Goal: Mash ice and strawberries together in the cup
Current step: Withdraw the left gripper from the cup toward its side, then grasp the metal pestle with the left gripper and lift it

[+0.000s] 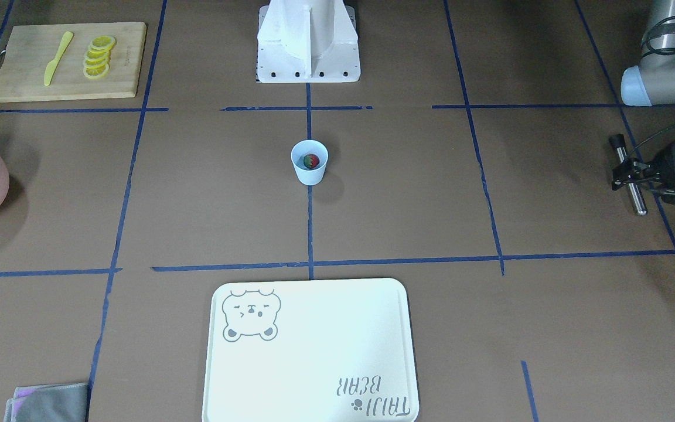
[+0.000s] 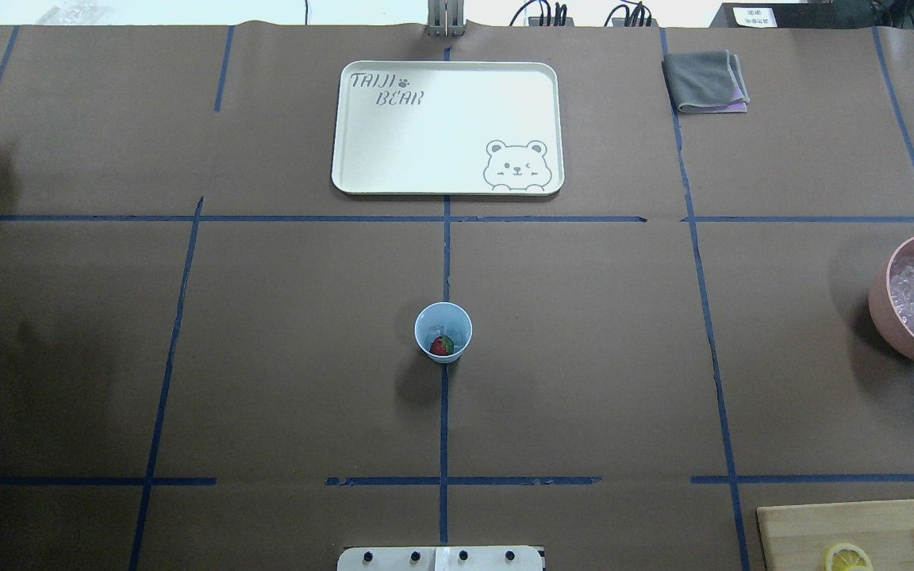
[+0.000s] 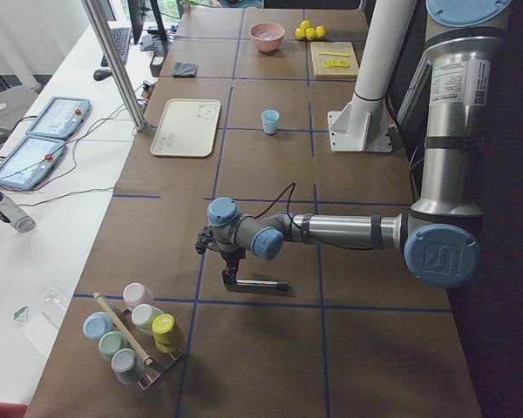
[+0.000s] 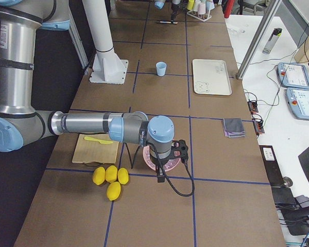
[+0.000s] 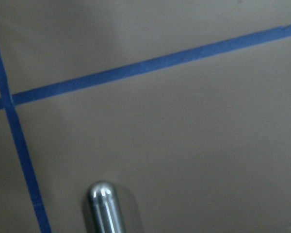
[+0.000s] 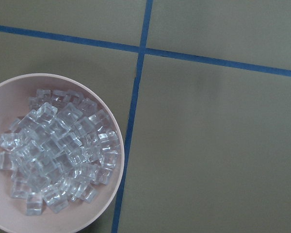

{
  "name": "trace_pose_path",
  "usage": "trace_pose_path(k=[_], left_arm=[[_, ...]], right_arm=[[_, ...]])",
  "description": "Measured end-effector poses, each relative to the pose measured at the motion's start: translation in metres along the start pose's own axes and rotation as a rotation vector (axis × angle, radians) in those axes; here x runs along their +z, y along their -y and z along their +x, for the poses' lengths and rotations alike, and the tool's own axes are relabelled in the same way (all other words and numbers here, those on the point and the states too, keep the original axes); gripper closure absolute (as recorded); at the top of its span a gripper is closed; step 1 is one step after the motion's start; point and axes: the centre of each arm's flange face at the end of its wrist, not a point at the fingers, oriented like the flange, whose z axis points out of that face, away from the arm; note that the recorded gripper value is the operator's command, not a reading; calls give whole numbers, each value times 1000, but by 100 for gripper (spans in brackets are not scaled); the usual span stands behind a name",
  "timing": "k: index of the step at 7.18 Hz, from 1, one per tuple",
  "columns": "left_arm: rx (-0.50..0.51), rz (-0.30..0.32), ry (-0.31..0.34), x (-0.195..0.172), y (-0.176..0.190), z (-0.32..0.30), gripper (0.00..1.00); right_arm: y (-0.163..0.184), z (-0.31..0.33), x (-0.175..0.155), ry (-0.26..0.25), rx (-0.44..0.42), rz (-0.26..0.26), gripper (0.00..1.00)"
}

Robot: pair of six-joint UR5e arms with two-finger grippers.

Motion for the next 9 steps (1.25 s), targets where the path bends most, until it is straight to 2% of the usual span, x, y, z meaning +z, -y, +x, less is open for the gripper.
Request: trace_pose_path(k=[2, 5, 7, 9], left_arm=[[-50, 1, -1, 7, -8, -7, 10], [-150, 34, -17, 22, -11, -17, 14], [-168, 40, -19, 23, -11, -17, 20], [-171, 41, -19, 23, -11, -17, 20]], right_arm=[[1, 0, -1, -1, -4, 4, 1], [1, -1, -1, -2, -6, 5, 1], [1, -1, -1, -2, -6, 5, 1], [1, -1, -1, -2, -6, 5, 1]])
